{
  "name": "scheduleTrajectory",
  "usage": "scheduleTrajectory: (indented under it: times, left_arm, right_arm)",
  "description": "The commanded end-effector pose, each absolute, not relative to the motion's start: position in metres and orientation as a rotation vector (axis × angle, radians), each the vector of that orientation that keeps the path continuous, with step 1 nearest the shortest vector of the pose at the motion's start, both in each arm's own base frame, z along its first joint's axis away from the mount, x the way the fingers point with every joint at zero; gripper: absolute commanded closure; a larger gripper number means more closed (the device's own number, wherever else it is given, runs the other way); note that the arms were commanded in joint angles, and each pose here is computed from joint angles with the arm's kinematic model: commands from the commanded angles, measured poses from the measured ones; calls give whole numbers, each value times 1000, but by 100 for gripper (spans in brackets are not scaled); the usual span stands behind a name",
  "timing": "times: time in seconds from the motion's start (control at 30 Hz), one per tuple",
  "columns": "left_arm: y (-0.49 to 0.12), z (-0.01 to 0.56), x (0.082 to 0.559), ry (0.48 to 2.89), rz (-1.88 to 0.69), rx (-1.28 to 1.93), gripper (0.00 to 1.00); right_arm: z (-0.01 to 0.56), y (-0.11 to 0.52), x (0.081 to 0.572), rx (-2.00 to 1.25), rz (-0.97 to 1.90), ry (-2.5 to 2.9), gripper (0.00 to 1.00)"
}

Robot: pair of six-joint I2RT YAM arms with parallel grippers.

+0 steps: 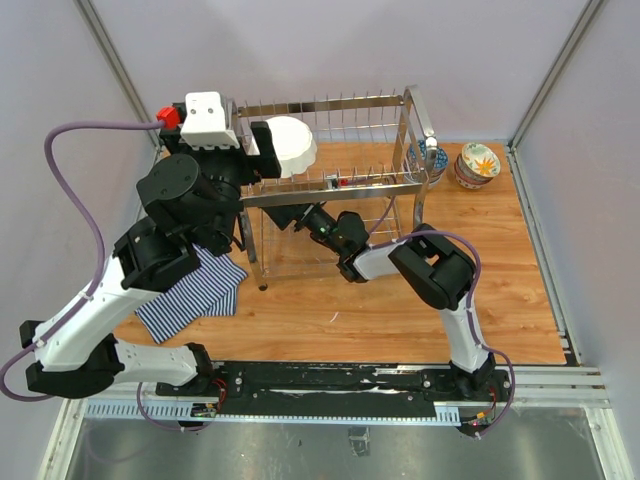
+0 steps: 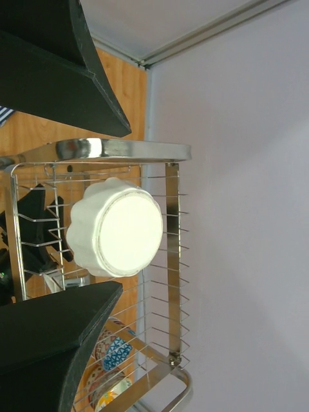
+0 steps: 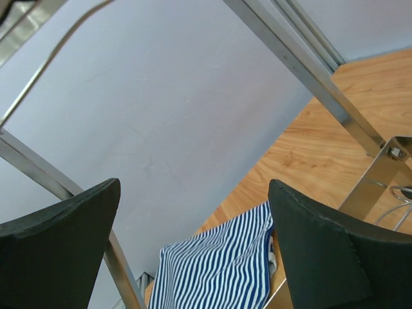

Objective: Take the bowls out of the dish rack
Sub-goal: Adjust the bowl in the dish rack.

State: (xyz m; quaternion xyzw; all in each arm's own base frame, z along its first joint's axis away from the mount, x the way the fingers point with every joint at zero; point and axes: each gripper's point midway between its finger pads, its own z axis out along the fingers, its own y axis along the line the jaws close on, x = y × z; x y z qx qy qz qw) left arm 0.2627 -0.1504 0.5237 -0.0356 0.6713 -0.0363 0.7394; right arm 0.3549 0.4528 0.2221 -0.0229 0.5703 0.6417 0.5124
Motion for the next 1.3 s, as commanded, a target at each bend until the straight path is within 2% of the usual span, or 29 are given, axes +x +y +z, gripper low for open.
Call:
scheduleTrajectory:
  times: [0.0,0.23,0.47,1.27]
  left_arm:
    - [-154,528,264,1445,-99,-101,0]
    - [-150,534,258,1393,-182,-150,0]
    - [-146,541,262,1359,-157,-209,0]
    - [-156,509,272,1468,-82,-262,0]
  right_arm:
    - [246,440,362,-36,1595,1266,2]
    - [250,433,372,-54,1600,1255,1]
    - [273,434,383,-67,1632,1190,2]
    - [301,439,404,-104,1891,1124,1]
